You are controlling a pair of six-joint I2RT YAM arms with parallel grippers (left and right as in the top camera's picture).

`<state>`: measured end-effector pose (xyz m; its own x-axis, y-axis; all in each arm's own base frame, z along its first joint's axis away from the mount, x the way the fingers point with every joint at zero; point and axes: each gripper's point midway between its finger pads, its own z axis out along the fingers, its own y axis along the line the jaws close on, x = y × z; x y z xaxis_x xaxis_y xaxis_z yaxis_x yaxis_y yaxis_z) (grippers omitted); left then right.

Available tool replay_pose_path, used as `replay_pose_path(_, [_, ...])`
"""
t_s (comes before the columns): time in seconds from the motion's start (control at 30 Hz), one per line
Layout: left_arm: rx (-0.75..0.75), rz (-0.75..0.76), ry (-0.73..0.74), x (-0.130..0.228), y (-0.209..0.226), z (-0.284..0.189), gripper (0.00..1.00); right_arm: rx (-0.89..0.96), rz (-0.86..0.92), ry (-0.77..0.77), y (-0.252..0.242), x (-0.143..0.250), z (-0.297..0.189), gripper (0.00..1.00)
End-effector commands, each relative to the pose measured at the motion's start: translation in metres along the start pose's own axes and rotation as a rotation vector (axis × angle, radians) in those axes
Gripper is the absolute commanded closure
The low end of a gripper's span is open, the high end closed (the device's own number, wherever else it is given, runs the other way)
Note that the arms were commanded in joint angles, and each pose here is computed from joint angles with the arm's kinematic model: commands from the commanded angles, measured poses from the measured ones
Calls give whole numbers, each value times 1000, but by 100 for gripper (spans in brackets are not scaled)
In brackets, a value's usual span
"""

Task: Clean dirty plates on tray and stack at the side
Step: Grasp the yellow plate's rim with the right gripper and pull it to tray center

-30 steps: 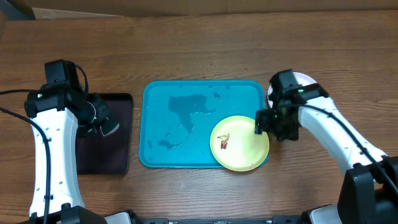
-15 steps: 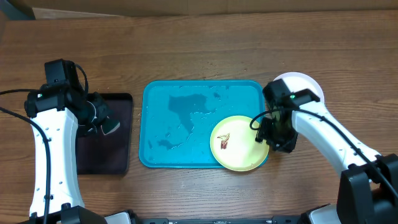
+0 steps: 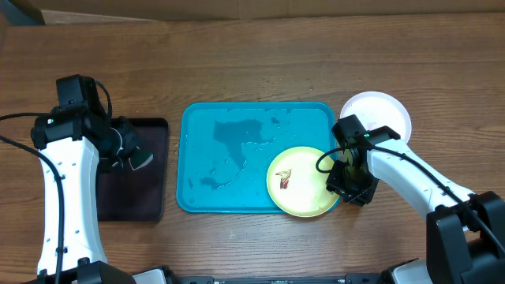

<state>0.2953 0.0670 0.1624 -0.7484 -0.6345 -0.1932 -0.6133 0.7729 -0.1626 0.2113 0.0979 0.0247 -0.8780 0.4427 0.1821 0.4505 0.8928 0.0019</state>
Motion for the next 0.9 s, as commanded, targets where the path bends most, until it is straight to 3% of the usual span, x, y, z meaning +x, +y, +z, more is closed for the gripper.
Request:
replay_pose_path(0.0, [13,21,-3,0,-2,-2,95,-15,-10,26,5,7,1,66])
replay_pose_path(0.17, [13,21,-3,0,-2,-2,96,-8,-48,11,11,12,3,66])
replay_pose_path(0.27, [13,21,-2,0,-2,-2,95,-16,-67,6,16,14,4,83])
replay_pose_path(0.4, [13,21,-2,0,-2,-2,96,-48,-82,8,25,16,4,96])
replay_pose_path(0.53, [14,21,-3,0,-2,-2,96,-87,-99,-19,35,9,3,96])
replay_pose_path(0.67, [35,22,6,2,-6,-2,96,-254,-219,-50,71,2,-4,96])
replay_pose_path(0.87, [284,216,60,17,-57,-9,96,-490,-269,-211,128,-30,-29,96])
